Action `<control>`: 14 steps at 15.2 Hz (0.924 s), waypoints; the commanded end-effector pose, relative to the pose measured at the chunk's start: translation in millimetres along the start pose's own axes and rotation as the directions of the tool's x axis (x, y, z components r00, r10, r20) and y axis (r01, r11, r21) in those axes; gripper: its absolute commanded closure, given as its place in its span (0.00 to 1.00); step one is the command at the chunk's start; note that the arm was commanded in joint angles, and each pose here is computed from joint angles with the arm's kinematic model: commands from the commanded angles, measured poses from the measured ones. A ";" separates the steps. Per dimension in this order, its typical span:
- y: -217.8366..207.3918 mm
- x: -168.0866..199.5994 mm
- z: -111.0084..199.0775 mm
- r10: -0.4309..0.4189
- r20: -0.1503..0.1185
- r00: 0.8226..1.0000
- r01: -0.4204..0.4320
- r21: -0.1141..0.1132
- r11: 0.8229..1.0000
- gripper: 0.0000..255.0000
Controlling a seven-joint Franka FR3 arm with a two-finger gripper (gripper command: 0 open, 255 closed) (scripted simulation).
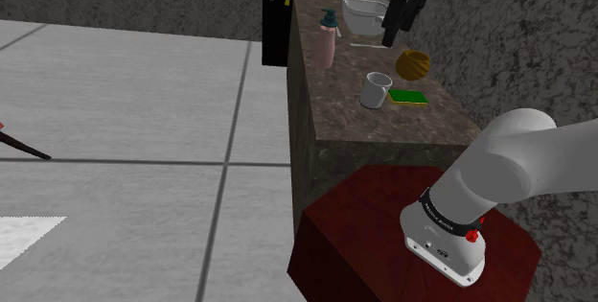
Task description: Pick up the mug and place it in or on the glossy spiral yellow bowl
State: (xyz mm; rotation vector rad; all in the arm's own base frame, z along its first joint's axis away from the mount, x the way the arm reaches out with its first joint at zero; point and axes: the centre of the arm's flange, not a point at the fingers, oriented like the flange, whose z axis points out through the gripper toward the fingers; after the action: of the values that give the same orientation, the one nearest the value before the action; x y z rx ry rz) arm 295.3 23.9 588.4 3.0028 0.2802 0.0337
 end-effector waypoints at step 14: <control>136.7 21.7 120.6 0.031 -0.022 0.999 -0.029 0.107 0.994 0.00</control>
State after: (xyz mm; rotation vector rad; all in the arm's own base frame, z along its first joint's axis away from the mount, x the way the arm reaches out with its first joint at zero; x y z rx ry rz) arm 344.0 -108.4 494.8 3.1069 0.2492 0.0535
